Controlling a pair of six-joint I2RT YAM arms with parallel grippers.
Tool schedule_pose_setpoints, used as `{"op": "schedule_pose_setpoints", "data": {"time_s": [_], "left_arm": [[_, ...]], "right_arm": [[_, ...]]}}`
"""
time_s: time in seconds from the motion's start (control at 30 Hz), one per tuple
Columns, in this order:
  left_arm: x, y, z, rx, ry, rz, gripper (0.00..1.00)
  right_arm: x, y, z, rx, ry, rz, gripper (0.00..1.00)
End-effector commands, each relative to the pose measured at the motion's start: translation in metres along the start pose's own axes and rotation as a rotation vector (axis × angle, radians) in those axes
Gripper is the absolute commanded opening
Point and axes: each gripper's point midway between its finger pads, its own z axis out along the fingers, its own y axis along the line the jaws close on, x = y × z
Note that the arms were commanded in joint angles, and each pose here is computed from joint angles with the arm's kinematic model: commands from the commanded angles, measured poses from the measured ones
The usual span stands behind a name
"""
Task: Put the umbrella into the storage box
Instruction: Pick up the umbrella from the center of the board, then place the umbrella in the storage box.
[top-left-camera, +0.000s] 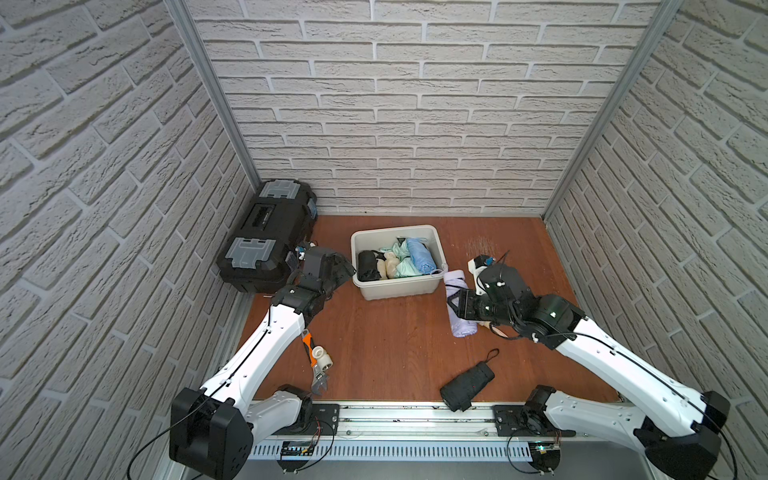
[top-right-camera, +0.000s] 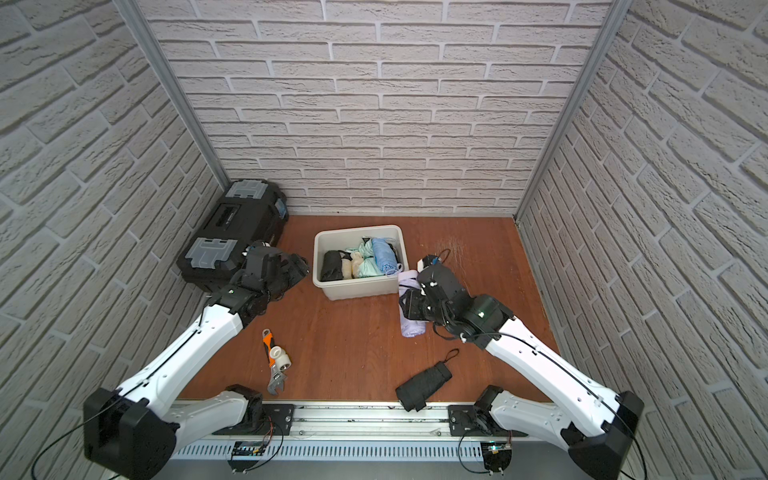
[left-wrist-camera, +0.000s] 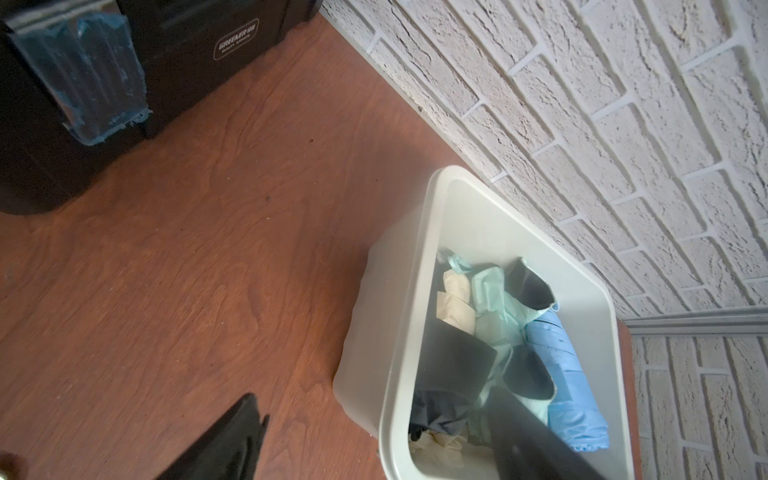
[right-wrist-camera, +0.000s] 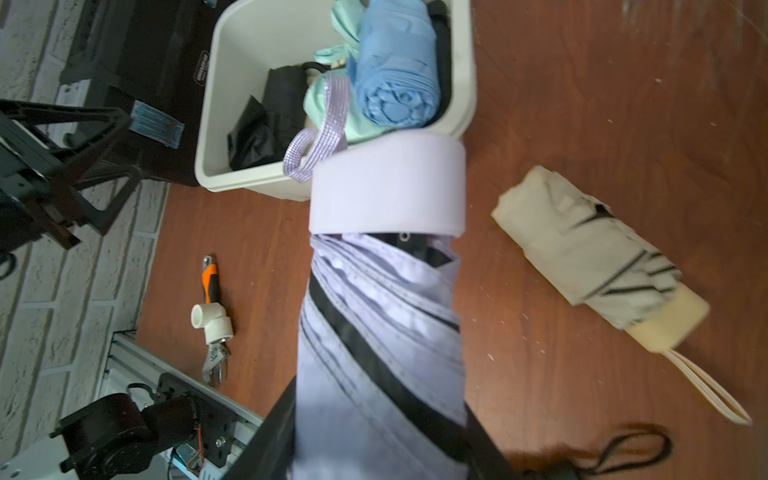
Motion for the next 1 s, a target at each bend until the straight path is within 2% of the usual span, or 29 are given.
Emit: {"op": "schedule_pose_setpoints", "data": {"time_s": [0.0,0.17,0.5,0.97], "left_arm": [[0.000,-0.004,0.004,0.035,0.003,0.008,0.88],[-0.001,-0.005,0.005,0.044,0.006,0.037,0.87],[-0.001,-0.008,0.015,0.057,0.022,0.069,0.82],[0.005,-0.006,0.031,0.065,0.052,0.083,0.70]], "right_arm": [[-0.042,0.057,0.006,-0.174,-0.061,-0.028,0.47],[-0.065,0.095,0.038,-0.241,-0.023,0.000,0.47],[-0.105,0.133,0.115,-0.256,-0.015,0.065,0.46],[-0.112,0.152,0.226,-0.263,0.100,0.166,0.44]]}}
